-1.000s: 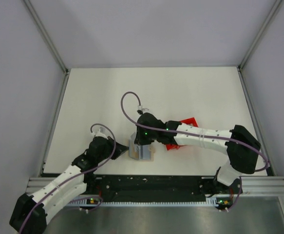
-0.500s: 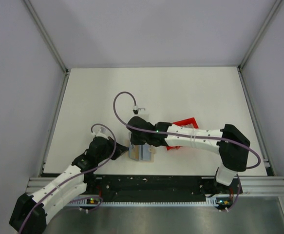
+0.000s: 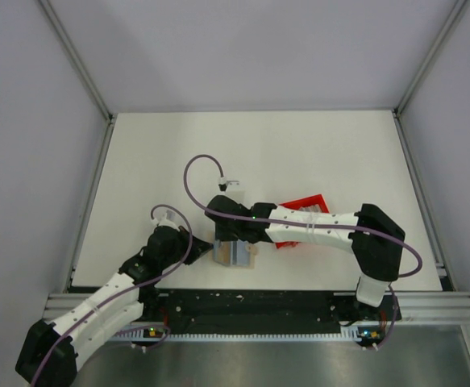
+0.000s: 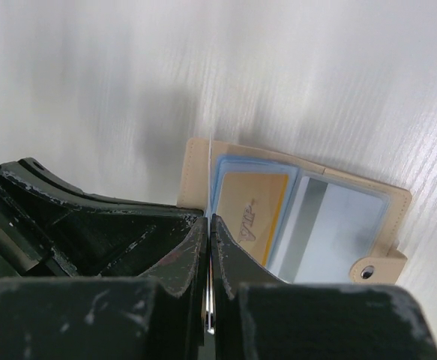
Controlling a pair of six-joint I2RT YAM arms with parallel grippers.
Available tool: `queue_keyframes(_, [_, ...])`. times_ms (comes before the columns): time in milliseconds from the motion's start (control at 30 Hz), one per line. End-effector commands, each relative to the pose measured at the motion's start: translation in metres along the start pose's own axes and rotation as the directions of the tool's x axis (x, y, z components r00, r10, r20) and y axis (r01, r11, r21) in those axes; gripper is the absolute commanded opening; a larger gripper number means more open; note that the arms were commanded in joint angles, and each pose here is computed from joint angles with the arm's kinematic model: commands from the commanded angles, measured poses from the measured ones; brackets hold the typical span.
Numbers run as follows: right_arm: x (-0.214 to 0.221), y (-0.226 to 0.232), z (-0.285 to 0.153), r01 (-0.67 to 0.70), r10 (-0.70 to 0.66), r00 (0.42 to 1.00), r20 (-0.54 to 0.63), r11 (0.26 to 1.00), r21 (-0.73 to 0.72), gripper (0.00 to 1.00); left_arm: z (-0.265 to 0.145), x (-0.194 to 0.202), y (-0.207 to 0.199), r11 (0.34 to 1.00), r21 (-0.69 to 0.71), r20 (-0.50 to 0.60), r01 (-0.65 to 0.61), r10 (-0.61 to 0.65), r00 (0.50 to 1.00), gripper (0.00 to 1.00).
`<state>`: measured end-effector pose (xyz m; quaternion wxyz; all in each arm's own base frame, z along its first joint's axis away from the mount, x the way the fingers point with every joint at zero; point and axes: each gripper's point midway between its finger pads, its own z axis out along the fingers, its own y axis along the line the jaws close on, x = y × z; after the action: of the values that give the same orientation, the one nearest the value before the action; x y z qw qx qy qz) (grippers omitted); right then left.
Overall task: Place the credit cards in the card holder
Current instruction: Turn over the card slot in the card holder.
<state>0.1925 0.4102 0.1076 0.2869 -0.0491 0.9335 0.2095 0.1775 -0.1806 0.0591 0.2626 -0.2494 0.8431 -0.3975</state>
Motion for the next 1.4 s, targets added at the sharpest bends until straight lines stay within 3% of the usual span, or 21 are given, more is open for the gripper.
queue_keyframes(0, [-0.017,0.019,-0.009,-0.024,0.026,0.998,0.053,0.999,-0.039,0.00,-0.003,-0.002,-0.015,0.999,0.047,0.000,-0.023,0.023,1.000,0.00])
queue_keyframes(800, [-0.002,0.020,0.010,-0.015,0.015,1.000,0.004,1.000,-0.026,0.00,-0.002,-0.002,-0.015,0.999,0.051,-0.002,-0.018,0.018,1.000,0.00])
queue_keyframes(1367, [-0.003,0.001,-0.002,0.031,-0.032,0.999,0.011,0.999,0.027,0.00,-0.002,-0.001,-0.010,0.999,0.036,0.000,-0.013,0.013,1.000,0.00])
